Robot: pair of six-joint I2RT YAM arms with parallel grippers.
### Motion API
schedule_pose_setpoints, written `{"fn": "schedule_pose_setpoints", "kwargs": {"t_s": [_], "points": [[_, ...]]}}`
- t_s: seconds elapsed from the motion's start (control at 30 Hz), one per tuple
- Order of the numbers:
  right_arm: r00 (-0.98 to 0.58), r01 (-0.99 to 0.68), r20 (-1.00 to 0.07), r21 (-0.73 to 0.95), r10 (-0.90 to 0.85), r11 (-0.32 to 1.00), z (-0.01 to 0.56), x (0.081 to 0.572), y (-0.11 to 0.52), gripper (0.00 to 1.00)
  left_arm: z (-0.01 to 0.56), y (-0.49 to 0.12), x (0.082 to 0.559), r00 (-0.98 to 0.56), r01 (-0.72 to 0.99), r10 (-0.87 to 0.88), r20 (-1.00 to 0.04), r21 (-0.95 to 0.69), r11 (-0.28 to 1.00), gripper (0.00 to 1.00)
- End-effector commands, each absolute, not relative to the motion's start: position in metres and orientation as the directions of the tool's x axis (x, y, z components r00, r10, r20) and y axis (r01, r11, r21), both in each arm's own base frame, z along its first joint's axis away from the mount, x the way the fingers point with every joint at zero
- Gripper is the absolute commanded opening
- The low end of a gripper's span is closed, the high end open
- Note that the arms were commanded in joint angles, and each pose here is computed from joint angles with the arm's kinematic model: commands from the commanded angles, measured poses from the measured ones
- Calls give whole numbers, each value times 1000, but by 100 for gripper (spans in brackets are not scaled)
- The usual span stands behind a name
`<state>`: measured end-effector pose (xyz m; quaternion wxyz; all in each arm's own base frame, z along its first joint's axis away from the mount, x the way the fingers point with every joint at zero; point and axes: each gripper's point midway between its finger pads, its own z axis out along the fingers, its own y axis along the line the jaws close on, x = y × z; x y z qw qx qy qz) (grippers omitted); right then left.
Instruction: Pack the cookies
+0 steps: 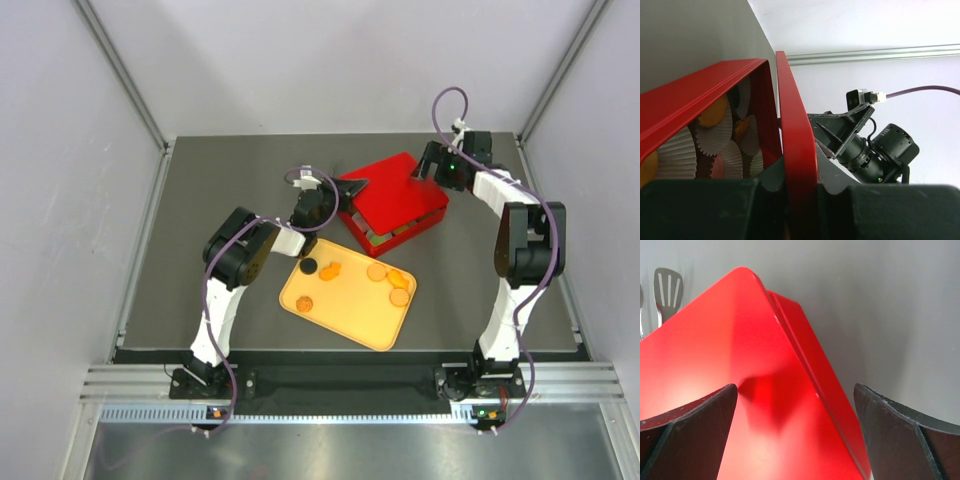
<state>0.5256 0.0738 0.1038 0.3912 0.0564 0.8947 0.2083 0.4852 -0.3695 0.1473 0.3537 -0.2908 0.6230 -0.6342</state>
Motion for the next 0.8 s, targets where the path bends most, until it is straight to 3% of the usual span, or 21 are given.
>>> {"fn": "schedule_pose_setpoints", "kwargs": {"t_s": [0.0,0.4,0.77], "points": [[-646,-88,-707,441,286,893,118,533,62,100,185,-372,478,-599,173,-799,-55,-983,-62,13],[-670,-86,-683,459,289,884,106,529,65,100,174,-374,478,-614,103,-789,-29,-994,-44,35],[-685,-88,-670,468,288,879,99,527,67,100,173,-359,480,-604,54,-796,-49,-998,21,39]]}}
